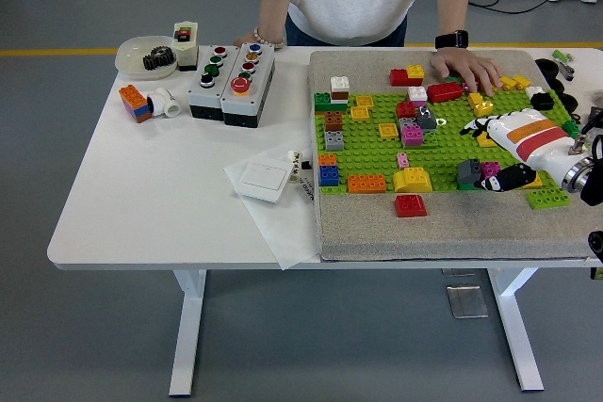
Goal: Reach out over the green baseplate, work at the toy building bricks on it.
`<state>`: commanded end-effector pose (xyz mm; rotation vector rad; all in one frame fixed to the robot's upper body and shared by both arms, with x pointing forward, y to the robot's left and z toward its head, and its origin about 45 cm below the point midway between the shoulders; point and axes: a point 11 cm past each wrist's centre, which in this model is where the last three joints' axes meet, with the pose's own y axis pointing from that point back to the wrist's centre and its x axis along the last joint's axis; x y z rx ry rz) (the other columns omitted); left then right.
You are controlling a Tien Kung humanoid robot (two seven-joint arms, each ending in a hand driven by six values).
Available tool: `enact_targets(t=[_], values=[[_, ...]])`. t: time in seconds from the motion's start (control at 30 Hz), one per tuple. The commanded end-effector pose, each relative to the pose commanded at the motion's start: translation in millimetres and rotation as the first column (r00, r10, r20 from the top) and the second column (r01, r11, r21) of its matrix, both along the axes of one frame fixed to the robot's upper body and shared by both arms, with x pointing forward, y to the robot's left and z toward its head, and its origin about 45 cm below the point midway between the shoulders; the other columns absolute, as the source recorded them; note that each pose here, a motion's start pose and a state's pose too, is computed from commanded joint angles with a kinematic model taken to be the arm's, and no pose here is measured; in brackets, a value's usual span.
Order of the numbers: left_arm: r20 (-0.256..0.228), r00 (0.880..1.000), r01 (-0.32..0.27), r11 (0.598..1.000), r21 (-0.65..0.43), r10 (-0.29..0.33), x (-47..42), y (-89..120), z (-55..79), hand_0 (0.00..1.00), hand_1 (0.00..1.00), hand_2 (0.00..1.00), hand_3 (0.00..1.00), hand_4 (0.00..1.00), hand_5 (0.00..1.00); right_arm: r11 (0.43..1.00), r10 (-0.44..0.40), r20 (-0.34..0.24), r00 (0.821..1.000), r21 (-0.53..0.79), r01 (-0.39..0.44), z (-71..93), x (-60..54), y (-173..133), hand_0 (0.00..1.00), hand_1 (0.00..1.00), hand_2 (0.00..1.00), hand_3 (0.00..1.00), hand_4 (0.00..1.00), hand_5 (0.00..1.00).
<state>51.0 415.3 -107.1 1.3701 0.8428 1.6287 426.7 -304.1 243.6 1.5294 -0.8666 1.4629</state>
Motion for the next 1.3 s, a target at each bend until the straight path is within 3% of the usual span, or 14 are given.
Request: enact_targets(t=[0.03, 0.13, 0.2, 0.23, 0.43, 1.3], values=[[-0.001, 1.000, -0.001, 1.000, 0.000, 0.001, -0.6, 0.2, 0.0, 0.801, 0.811, 0.821, 0.660, 0.668, 0.647, 1.000, 0.011, 0.009, 1.000, 0.001, -0.011, 2.3, -2.8, 2.4, 0.593, 0.653, 0.714, 0.778, 0.982, 0.261], [-0.004, 1.000, -0.002, 1.000, 0.000, 0.002, -1.5, -0.1, -0.2, 0.801, 0.811, 0.821, 0.660, 0.668, 0.647, 0.995, 0.056, 0.026, 0.998, 0.075, -0.058, 12.4, -10.4, 19.3, 0.593, 0.653, 0.714, 0.778, 0.982, 0.261], [-0.005, 1.000, -0.001, 1.000, -0.001, 0.001, -1.8, -0.2, -0.3, 0.801, 0.811, 0.821, 0.660, 0.668, 0.647, 0.987, 0.062, -0.003, 0.998, 0.147, -0.061, 9.7, -12.3, 24.3, 0.593, 0.653, 0.714, 0.778, 0.982, 0.261], [-0.006, 1.000, 0.000, 1.000, -0.001, 0.000, -2.0, -0.3, -0.4, 0.800, 0.811, 0.820, 0.660, 0.668, 0.646, 0.981, 0.061, -0.025, 0.998, 0.187, -0.055, 7.3, -12.8, 25.8, 0.687, 0.714, 0.751, 0.705, 0.782, 0.323], [-0.007, 1.000, -0.002, 1.000, -0.001, 0.002, -3.2, -0.5, -0.6, 0.800, 0.810, 0.820, 0.659, 0.668, 0.646, 0.925, 0.041, -0.108, 0.993, 0.379, 0.003, 1.9, -13.8, 26.1, 0.684, 0.716, 0.745, 0.678, 0.763, 0.324], [-0.019, 1.000, 0.009, 1.000, 0.004, -0.009, -4.8, 1.7, -0.1, 0.800, 0.809, 0.820, 0.660, 0.670, 0.648, 0.959, 0.089, -0.229, 0.969, 0.284, -0.021, -37.0, -25.8, 46.3, 0.695, 0.688, 0.726, 0.645, 0.729, 0.311]])
